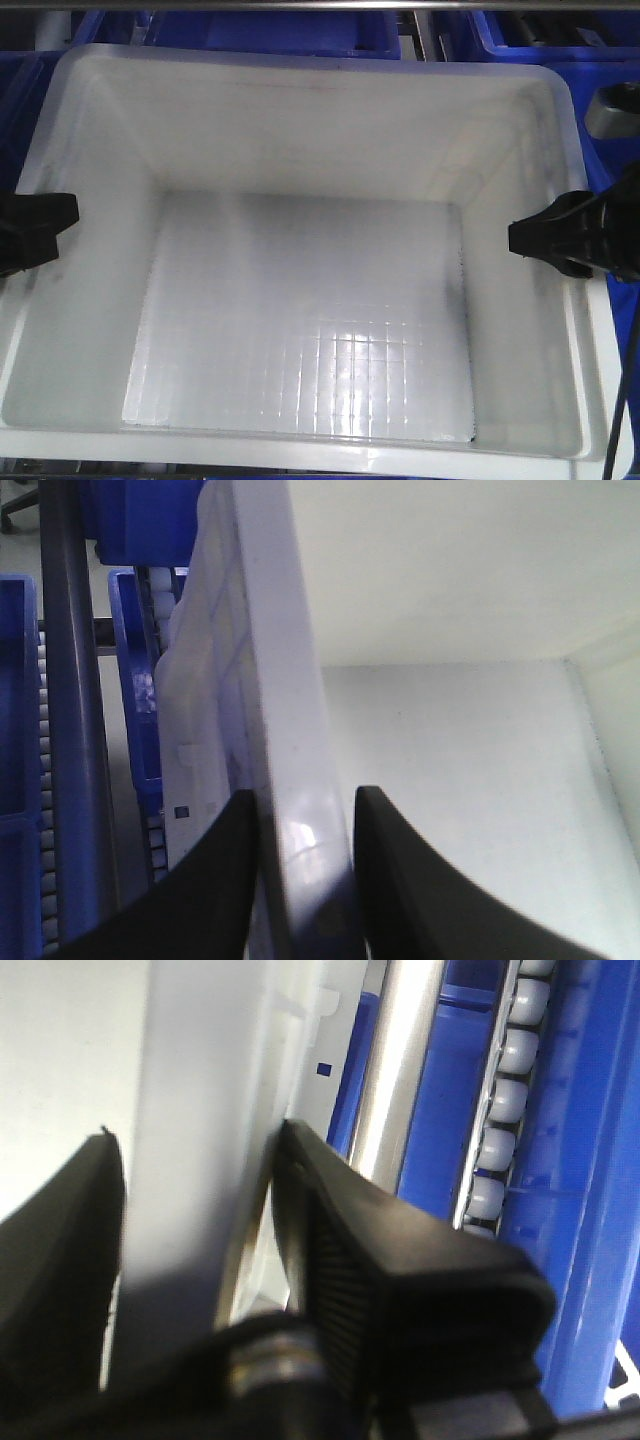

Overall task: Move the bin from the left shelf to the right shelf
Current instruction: 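Hold the white tote level with both grippers while aligning with the shelf slot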

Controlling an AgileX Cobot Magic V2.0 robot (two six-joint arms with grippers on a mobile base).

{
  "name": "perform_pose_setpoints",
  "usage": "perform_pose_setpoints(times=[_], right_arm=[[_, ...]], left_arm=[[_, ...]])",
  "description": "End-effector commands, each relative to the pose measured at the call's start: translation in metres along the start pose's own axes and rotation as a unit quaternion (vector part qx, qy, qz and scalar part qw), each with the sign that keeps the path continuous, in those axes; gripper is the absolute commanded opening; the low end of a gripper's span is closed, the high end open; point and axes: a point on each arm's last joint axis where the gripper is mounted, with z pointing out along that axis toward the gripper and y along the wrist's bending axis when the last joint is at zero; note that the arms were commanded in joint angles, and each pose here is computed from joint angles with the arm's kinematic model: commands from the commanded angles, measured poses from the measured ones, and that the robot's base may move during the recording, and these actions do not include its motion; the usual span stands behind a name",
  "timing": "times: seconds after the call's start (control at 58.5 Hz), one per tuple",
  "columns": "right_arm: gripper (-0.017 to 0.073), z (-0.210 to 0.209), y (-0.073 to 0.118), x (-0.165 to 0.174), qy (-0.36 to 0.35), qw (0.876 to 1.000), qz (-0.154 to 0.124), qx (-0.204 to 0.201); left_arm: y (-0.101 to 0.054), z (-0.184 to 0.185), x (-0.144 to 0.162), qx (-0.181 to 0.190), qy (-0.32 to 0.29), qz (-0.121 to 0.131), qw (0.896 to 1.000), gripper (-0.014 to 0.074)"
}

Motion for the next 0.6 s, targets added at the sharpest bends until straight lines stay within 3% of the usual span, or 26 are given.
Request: perform_pose_setpoints(times=[0.0,0.581], right_arm=[[-0.0004,-0.0176,0.0106,-0.0191,-0.09,0.995,0.003,-0.032],[-0.0004,-0.0176,0.0106,-0.0191,-0.09,0.995,0.003,-0.032]], left_arm=[[-0.0089,-0.0112,-0.0226,0.021,-0.081,-0.012,0.996,-0.0006],[-0.0089,-0.0112,-0.0226,0.021,-0.081,-0.012,0.996,-0.0006]])
